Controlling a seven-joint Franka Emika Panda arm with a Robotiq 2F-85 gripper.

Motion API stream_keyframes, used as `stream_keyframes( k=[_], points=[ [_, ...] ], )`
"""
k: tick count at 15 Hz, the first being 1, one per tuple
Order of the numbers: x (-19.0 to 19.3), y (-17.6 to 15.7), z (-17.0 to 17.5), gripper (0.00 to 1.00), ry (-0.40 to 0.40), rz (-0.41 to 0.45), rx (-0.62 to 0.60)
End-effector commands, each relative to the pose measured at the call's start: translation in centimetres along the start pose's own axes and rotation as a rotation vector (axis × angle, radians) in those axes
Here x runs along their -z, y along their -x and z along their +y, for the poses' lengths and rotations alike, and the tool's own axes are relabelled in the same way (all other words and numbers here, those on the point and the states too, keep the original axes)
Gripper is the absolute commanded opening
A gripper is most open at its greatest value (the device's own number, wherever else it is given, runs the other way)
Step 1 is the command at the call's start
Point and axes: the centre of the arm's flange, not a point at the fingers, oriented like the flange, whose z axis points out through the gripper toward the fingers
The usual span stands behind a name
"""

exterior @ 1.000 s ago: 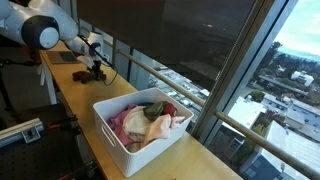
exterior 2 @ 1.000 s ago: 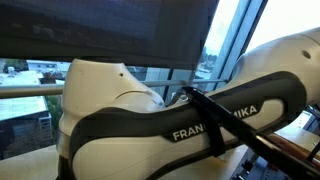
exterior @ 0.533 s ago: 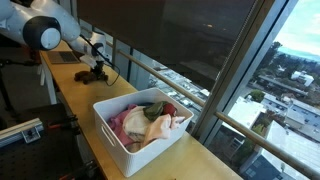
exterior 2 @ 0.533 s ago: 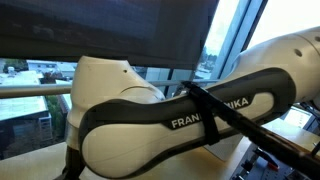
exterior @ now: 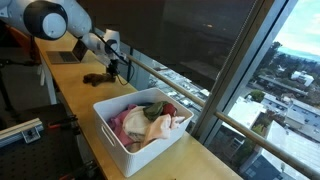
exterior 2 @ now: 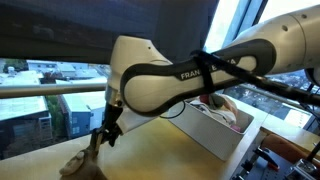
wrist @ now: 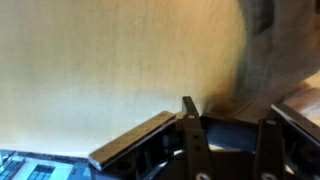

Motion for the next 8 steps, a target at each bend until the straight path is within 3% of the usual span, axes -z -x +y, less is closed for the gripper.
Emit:
stream_keyframes(
  k=[1,5,6,8],
  points=[
    [6.3,2.7,6.3,0.00,0.081,0.063,-0.065],
    [11.8,3.9,9.9,0.00,0.106,0.117,-0.103],
    [12.6,4.8,9.7,0.25,0.105,0.117,-0.104],
    [13.2,6.1,8.1,0.33,0.089,0.110,-0.096]
  ],
)
